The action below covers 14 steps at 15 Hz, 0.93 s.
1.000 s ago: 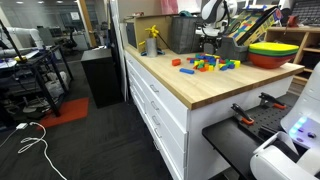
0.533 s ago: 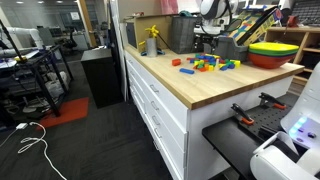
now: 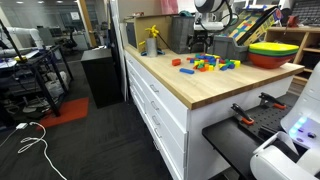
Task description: Pick the blue cylinder and blue square blocks at the rear end of the table and place them on the stack pile of blocks
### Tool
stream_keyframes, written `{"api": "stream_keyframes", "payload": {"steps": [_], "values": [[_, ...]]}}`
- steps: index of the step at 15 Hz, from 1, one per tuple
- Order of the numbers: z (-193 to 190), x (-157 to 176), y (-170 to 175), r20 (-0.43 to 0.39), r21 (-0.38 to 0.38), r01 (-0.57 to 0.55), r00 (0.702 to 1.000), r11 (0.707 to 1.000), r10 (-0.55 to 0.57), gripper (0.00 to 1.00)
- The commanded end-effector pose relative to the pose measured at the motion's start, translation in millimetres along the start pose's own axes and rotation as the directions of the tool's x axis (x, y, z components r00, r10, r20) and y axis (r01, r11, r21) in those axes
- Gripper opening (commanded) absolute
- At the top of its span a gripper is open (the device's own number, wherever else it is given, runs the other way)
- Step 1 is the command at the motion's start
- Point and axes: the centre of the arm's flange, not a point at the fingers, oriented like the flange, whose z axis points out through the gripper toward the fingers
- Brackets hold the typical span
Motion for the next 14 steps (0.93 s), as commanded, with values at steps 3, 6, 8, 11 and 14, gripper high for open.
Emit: {"api": "stream_keyframes", "payload": {"steps": [3,6,8,11,14], "values": [[-1,-17,-19,0.068,0.024,0.279,0.957,0.96,-0.28,1.0],[6,-20,-34,0.072,0.043,0.4,0.913,0.915,-0.403,1.0],[13,-21,-43,0.076,0.039,0.465,0.881,0.884,-0.467,1.0],[28,-18,-53,0.091,0.03,0.533,0.841,0.846,-0.533,1.0],[44,-9,-60,0.11,0.024,0.578,0.81,0.816,-0.576,1.0]]}}
